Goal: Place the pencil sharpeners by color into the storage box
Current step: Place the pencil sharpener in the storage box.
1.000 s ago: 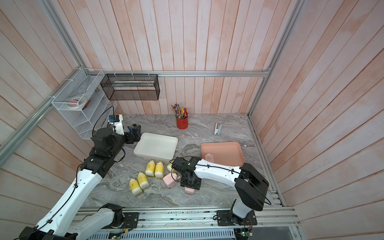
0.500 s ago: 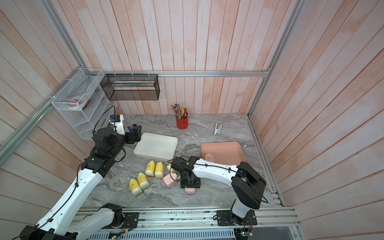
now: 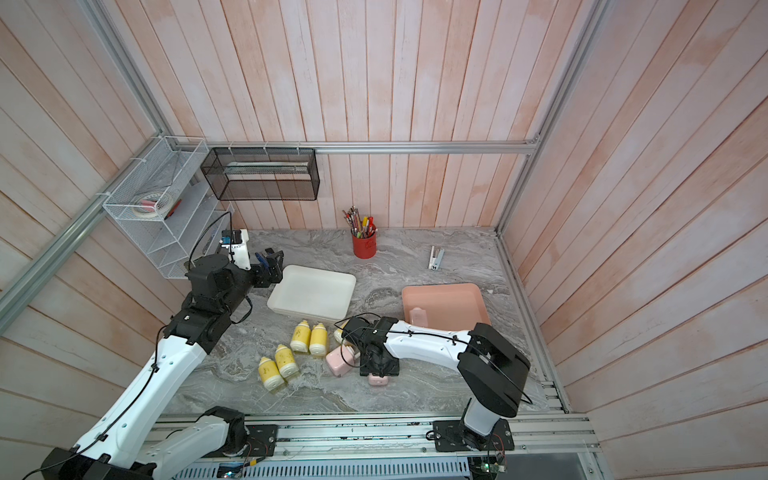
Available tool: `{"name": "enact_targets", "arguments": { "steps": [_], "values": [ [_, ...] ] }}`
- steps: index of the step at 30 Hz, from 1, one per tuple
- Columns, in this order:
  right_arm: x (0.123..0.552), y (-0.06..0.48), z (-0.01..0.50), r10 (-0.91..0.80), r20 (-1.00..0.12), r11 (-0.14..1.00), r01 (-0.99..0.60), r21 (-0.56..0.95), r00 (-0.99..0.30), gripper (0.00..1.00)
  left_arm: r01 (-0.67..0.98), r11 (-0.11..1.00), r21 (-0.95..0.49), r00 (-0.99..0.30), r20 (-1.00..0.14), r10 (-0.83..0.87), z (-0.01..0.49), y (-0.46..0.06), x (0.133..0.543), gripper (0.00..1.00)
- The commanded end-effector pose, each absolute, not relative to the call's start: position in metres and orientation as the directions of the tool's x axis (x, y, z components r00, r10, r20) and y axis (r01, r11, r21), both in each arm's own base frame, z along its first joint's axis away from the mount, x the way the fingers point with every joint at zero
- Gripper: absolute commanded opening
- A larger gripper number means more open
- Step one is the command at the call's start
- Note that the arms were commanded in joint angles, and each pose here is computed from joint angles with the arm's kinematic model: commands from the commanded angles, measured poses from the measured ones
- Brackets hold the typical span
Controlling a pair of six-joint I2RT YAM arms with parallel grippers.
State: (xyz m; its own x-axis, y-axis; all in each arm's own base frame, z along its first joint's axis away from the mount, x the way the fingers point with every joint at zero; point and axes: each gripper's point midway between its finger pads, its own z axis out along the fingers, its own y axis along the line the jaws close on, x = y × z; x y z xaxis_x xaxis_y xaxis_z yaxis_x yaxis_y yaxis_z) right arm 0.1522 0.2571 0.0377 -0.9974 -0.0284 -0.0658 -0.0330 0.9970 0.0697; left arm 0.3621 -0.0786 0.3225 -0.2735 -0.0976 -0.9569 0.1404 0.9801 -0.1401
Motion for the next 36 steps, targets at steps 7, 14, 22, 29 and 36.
{"name": "enact_targets", "arguments": {
  "steps": [7,14,22,29,36],
  "values": [
    [0.142,0.25,0.024,-0.06,-0.018,0.998,-0.06,0.029,-0.998,0.54,0.142,0.982,-0.125,-0.287,-0.955,-0.08,0.32,-0.079,0.363,1.0],
    [0.143,0.249,0.058,-0.095,-0.04,0.995,-0.096,0.023,-0.995,0.53,0.144,0.982,-0.125,-0.293,-0.953,-0.078,0.318,-0.08,0.364,1.0],
    [0.153,0.226,0.119,-0.142,-0.104,0.99,-0.139,-0.032,-0.984,0.51,0.153,0.98,-0.124,-0.302,-0.95,-0.073,0.316,-0.083,0.364,1.0],
    [0.196,0.171,0.171,-0.081,-0.211,0.995,-0.067,-0.072,-0.974,0.5,0.167,0.979,-0.118,-0.312,-0.948,-0.061,0.313,-0.088,0.364,0.99],
    [0.248,0.122,0.199,-0.082,-0.309,0.992,-0.049,-0.114,-0.948,0.5,0.205,0.973,-0.103,-0.327,-0.945,-0.031,0.308,-0.102,0.363,1.0]
  ]
}}
